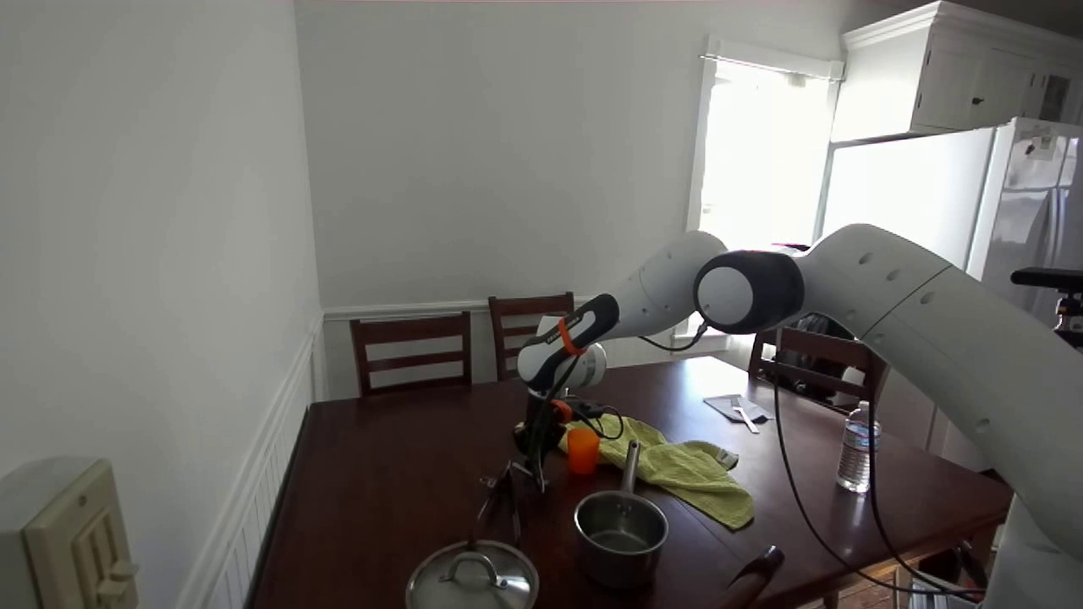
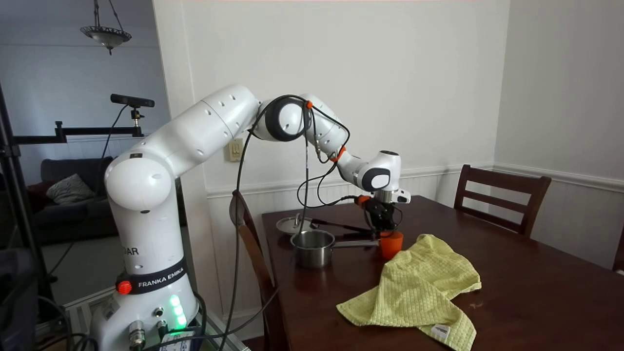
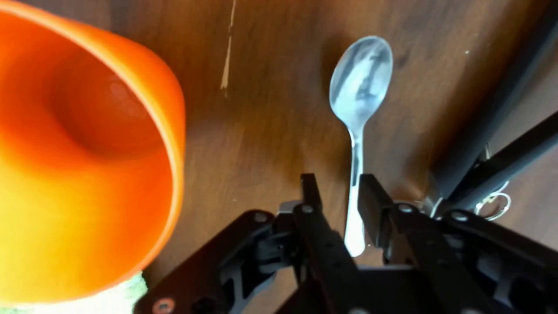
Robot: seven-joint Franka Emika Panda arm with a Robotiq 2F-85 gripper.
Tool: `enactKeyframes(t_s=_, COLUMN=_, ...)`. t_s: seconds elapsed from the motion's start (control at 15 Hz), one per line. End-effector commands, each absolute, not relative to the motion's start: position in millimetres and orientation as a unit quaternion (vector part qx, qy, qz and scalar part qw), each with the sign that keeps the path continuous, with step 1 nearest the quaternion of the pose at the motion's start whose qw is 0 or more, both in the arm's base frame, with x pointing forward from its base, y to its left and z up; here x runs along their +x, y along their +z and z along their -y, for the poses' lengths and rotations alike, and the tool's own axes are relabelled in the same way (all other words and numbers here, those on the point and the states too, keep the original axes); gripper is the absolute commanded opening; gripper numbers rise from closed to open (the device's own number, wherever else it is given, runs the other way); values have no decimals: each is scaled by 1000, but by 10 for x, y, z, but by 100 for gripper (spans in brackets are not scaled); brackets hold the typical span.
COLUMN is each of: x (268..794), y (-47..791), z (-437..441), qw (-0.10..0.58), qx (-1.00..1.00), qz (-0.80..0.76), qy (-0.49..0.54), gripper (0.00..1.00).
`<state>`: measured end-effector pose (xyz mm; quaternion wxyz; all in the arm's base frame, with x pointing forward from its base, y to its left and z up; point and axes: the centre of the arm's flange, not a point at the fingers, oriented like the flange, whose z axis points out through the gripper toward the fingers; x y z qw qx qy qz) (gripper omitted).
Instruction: Put the teaspoon in the orange cup
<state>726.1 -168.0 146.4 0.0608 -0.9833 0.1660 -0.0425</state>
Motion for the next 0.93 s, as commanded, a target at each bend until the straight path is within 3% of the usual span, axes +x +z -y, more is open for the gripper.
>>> enactKeyframes(t_s=0.0, x=7207, y=1625, z=1561, qw=64, qx=-985, qz=-147, qy=-63, gripper=34)
enactKeyframes(t_s=0.13, x=7240, y=1638, z=1501, qw=64, qx=-987, qz=-136, qy=-57, gripper=39)
enactKeyframes(t_s=0.87, x=7280, y=1562, z=1397, qw=49, qx=-991, qz=-122, qy=-28, gripper=33)
